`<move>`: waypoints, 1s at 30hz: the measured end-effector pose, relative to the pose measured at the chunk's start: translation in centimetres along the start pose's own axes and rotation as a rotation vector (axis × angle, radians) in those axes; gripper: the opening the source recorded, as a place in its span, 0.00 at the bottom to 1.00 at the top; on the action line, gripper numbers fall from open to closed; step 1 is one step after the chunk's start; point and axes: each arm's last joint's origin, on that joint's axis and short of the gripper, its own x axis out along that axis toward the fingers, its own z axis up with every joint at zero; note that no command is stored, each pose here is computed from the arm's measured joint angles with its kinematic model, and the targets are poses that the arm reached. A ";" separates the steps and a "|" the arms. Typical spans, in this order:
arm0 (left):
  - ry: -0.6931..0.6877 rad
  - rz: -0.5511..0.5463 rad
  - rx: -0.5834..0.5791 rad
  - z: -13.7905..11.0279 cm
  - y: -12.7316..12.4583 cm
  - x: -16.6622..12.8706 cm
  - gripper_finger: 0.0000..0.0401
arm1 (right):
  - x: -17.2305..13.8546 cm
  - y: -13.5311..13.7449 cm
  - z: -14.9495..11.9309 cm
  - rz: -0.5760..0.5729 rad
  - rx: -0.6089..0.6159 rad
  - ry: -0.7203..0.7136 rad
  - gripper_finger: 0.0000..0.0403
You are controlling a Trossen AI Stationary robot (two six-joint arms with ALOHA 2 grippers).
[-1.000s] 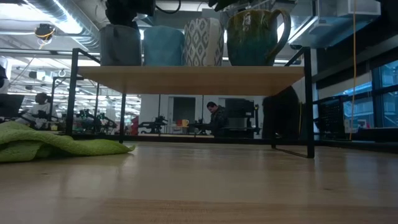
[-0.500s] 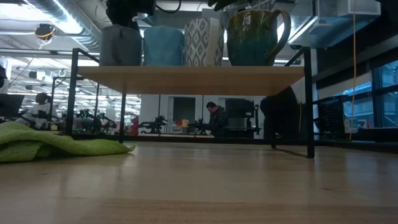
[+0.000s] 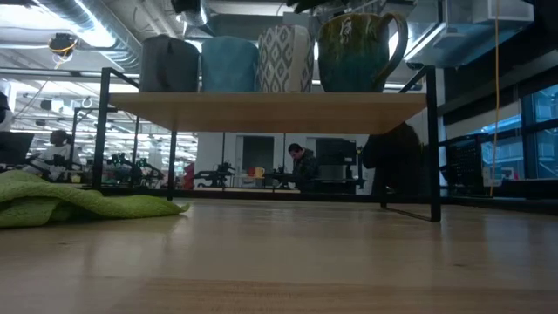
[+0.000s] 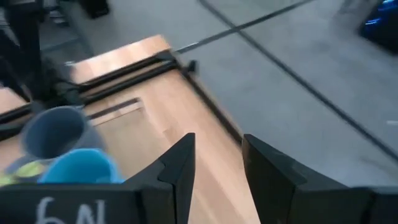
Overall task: Stack small to large cups/mugs on shelf
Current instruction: Adjust the mugs on the shelf
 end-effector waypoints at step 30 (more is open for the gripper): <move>-0.042 -0.005 0.267 0.7 -2.6 0.2 0.13 | -4.9 1.7 -2.8 -0.252 -0.035 0.127 0.33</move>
